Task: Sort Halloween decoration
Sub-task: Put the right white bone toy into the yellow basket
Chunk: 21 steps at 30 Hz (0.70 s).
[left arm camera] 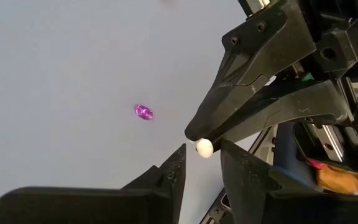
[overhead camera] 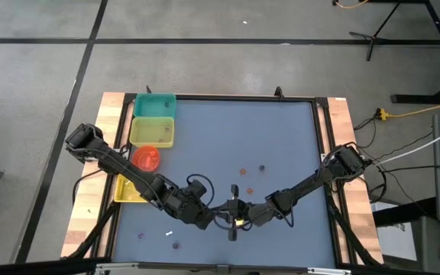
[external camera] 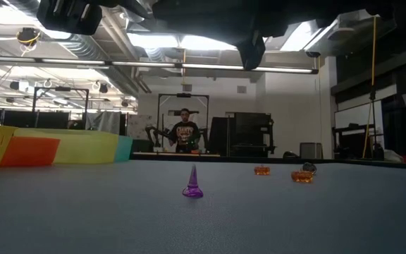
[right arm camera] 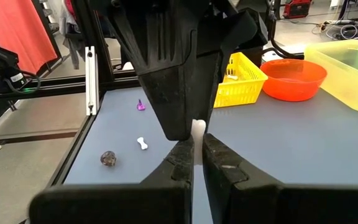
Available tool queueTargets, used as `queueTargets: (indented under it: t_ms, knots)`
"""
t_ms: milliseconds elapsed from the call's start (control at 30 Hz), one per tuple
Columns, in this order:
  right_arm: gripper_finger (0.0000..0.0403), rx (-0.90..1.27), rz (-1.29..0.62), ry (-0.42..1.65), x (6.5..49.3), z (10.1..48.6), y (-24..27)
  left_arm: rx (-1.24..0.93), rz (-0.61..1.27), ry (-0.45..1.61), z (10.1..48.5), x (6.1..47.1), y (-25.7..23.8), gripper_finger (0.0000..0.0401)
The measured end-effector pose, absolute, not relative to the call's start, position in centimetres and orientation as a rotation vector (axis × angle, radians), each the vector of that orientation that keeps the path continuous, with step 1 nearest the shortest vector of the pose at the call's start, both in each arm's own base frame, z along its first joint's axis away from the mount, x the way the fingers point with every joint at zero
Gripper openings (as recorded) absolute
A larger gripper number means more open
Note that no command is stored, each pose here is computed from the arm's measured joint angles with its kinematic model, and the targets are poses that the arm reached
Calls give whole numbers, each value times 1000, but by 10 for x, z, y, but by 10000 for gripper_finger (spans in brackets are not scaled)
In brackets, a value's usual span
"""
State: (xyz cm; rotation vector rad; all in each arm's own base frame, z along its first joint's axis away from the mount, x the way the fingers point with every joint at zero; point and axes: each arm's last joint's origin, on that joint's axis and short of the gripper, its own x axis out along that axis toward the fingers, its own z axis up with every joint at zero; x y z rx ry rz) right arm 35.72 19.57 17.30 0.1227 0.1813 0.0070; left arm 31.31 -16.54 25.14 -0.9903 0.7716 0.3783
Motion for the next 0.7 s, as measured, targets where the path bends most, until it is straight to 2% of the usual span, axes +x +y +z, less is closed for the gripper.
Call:
queueTargets:
  t_ms: [700]
  knots:
    - [19, 124, 7, 180, 357, 173, 196, -1016, 357, 738, 254, 316, -167, 90]
